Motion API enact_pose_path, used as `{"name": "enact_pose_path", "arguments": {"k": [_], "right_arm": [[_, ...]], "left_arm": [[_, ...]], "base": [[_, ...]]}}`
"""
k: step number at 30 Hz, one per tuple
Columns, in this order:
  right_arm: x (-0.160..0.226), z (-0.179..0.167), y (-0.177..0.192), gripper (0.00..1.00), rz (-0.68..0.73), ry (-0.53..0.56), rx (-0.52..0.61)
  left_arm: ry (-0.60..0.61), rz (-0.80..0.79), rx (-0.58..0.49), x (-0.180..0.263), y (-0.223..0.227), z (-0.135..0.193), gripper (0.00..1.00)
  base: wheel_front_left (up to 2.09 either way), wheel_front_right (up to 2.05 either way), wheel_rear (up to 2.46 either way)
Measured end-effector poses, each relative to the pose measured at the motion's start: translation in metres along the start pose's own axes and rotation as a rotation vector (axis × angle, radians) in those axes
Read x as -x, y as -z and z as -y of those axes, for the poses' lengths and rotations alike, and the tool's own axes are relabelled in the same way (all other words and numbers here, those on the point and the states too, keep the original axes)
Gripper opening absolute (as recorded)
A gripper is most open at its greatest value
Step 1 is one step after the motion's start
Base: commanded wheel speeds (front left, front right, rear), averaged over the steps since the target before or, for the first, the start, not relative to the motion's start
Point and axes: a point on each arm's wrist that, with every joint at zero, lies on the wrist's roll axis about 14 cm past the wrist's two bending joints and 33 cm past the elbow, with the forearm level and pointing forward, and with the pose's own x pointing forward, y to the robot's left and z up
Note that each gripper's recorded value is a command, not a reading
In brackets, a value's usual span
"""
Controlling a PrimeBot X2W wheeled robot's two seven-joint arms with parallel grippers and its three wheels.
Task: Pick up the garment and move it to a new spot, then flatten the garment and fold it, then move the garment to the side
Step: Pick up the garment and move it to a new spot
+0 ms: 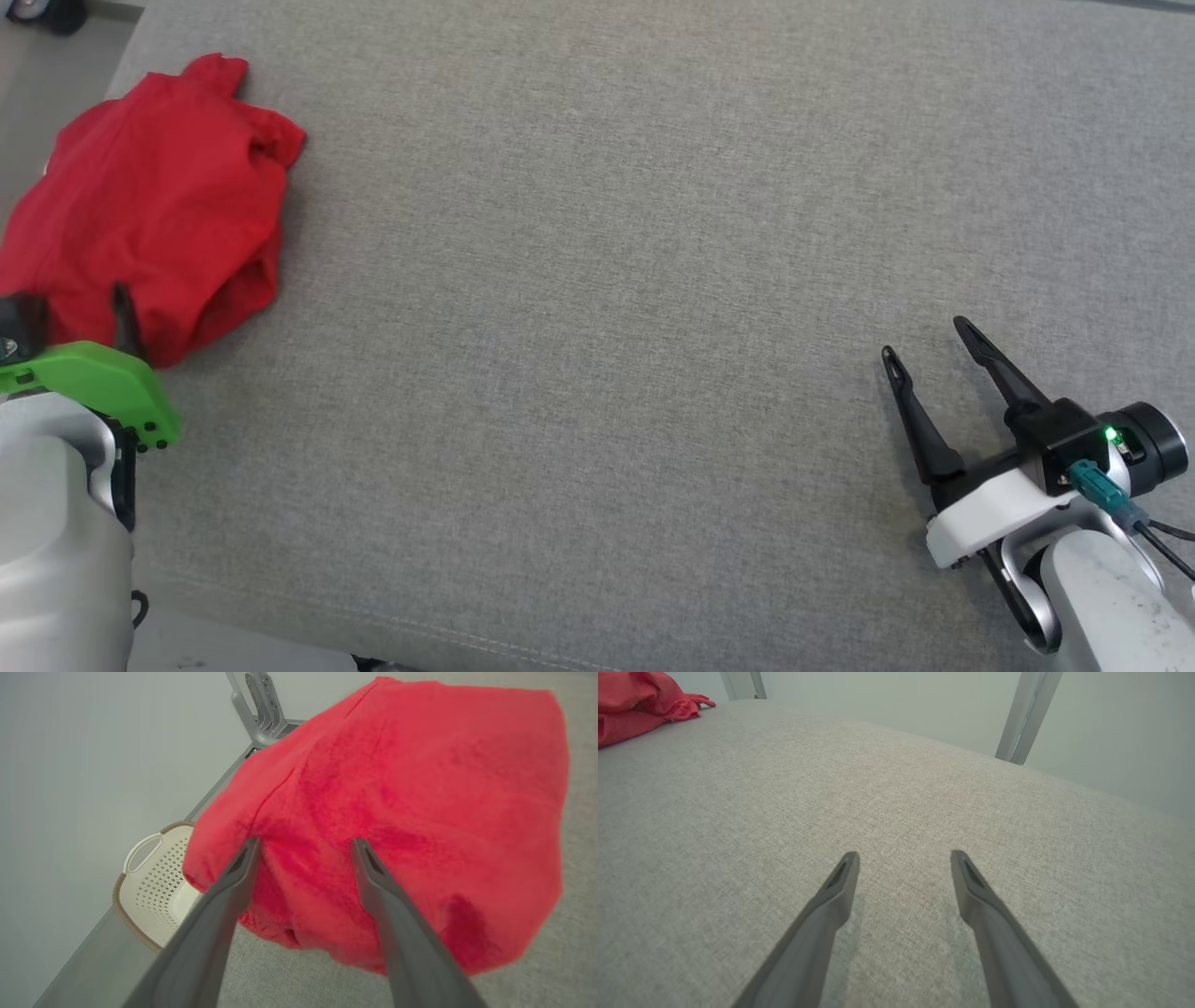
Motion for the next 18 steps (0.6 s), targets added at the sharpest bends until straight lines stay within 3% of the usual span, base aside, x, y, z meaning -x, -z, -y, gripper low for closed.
{"name": "enact_pose_path", "arguments": {"k": [3, 4, 5, 6, 12, 18], "right_arm": [[0.003, 0.005, 0.006, 1.0, -0.013, 0.017, -0.012], [0.003, 0.006, 0.007, 1.0, -0.016, 0.022, -0.015], [0.004, 0.008, 0.009, 1.0, -0.019, 0.028, -0.018], [0.005, 0.009, 0.011, 1.0, -0.023, 0.033, -0.021], [0.008, 0.012, 0.006, 1.0, -0.013, 0.065, -0.048], [0.009, 0.004, -0.01, 1.0, 0.024, 0.08, -0.08]], "left_arm": [[-0.024, -0.053, -0.01, -0.007, 0.009, 0.001, 1.0], [-0.023, -0.061, -0.004, -0.01, 0.011, 0.003, 0.71], [-0.021, -0.072, 0.0, -0.011, 0.014, 0.005, 0.27], [-0.019, -0.083, 0.004, -0.013, 0.017, 0.007, 0.0], [-0.01, -0.06, -0.006, -0.014, 0.012, 0.011, 0.0], [0.016, 0.14, -0.041, -0.017, -0.057, 0.006, 0.0]], "base": [[0.0, 0.0, 0.0], [0.0, 0.0, 0.0], [0.0, 0.0, 0.0], [0.0, 0.0, 0.0], [0.0, 0.0, 0.0], [0.0, 0.0, 0.0]]}}
